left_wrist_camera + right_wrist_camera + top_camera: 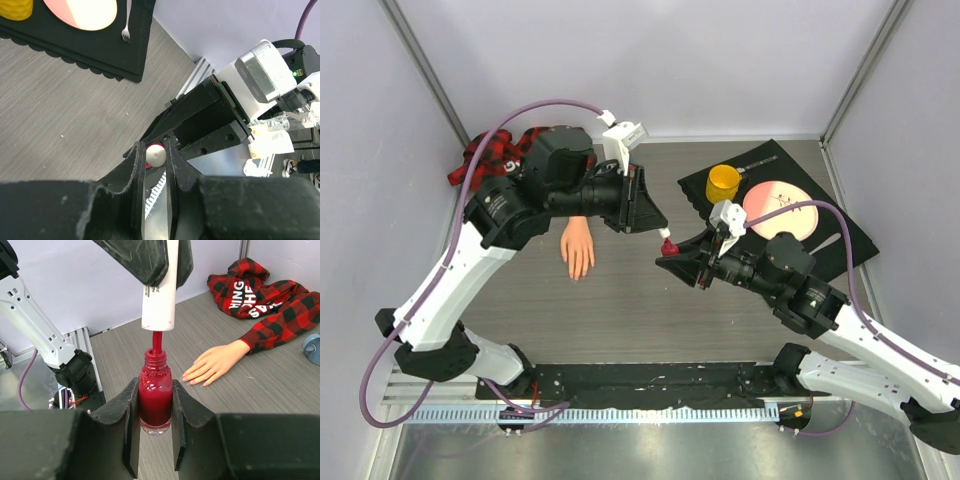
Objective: Paint the nails
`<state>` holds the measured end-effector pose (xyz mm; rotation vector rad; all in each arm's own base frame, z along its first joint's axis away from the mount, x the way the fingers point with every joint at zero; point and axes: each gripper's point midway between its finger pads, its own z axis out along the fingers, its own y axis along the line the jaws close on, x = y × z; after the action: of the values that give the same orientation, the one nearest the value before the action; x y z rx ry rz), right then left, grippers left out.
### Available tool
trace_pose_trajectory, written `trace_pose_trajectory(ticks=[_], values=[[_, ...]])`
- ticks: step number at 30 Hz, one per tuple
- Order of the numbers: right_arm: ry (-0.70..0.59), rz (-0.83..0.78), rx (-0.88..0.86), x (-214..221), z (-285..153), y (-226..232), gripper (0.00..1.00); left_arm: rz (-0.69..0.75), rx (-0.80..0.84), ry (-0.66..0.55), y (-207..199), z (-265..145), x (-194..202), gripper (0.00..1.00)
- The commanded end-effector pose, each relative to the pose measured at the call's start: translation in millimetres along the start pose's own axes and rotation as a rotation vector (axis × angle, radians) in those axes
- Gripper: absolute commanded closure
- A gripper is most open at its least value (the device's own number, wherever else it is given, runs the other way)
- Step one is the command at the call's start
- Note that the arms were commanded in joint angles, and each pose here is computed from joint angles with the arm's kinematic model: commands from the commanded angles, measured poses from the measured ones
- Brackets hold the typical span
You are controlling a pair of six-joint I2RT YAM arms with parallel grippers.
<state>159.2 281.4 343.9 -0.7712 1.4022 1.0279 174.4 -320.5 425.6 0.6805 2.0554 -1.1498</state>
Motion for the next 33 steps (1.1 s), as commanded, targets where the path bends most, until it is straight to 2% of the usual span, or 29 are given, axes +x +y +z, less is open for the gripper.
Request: trace_pose_trajectory(ticks=[1, 28, 33], values=[[-0.047, 0.000, -0.027, -11.4, 1.7, 5.3, 0.99, 0.052, 0.040, -0.123, -18.4, -24.4, -27.2, 1.00], [-0.078, -0.001, -0.016, -16.8, -6.9, 6.0, 0.99, 0.064, -0.022, -0.158, -9.4, -38.0, -29.4, 1.00], [-0.104, -0.003, 0.013, -19.3, -13.5, 2.2, 0.99, 0.058, -0.108, -0.187, 8.5, -39.3, -30.4, 1.00]])
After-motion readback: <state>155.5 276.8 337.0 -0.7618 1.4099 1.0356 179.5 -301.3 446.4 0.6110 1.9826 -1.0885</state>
